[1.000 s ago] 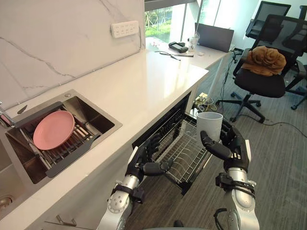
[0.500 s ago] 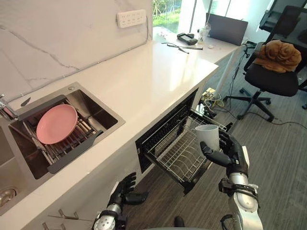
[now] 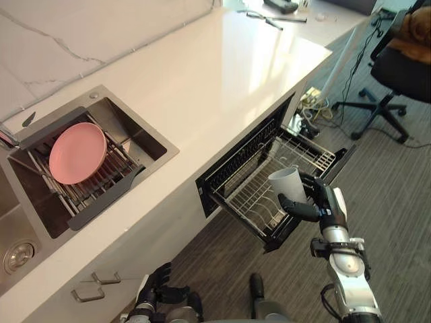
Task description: Walk over to the sink, pick up the cup, carry it to the dishwasher, place the cup inside the dishwasher, then close the dishwasher door
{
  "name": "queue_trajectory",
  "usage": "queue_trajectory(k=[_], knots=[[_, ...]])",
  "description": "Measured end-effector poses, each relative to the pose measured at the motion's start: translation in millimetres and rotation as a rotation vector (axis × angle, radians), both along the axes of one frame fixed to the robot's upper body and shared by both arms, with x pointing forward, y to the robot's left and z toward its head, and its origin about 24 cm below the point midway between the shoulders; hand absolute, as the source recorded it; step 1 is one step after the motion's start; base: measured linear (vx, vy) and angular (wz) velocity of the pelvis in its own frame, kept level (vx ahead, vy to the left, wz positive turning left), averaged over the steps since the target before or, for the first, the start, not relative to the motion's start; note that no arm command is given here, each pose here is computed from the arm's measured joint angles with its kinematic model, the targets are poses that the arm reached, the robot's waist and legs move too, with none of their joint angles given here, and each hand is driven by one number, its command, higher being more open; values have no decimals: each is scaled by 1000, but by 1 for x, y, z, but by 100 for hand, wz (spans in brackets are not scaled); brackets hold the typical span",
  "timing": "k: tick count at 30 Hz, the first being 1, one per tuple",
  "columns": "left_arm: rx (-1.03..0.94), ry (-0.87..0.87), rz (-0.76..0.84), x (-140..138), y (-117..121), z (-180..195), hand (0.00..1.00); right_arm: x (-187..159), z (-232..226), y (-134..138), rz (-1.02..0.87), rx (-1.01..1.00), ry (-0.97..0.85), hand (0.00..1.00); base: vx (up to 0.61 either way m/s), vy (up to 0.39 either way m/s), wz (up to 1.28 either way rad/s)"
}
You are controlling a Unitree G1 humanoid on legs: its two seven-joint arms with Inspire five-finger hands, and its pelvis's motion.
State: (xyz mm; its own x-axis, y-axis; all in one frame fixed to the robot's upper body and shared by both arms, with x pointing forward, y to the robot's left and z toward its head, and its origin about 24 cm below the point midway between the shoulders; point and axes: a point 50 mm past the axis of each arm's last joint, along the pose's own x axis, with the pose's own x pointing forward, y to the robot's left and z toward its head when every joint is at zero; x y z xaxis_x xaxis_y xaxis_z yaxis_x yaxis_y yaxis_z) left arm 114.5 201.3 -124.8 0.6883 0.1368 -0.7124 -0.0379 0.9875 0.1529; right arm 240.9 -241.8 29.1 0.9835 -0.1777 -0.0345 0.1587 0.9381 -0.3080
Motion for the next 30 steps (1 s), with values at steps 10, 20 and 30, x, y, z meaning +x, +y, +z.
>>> queue_trajectory(k=[10, 20, 30], knots=[[11, -108, -19, 28, -4, 11, 90, 40, 28, -3, 82, -148, -45, 30, -107, -7, 0], [10, -132, -32, 33, -7, 13, 90, 62, 42, 0, 146, -266, -51, 30, -48, -19, 3], [16, -176, -27, 43, -8, 18, 90, 77, 50, -4, 92, -330, -67, 30, -11, 6, 3]])
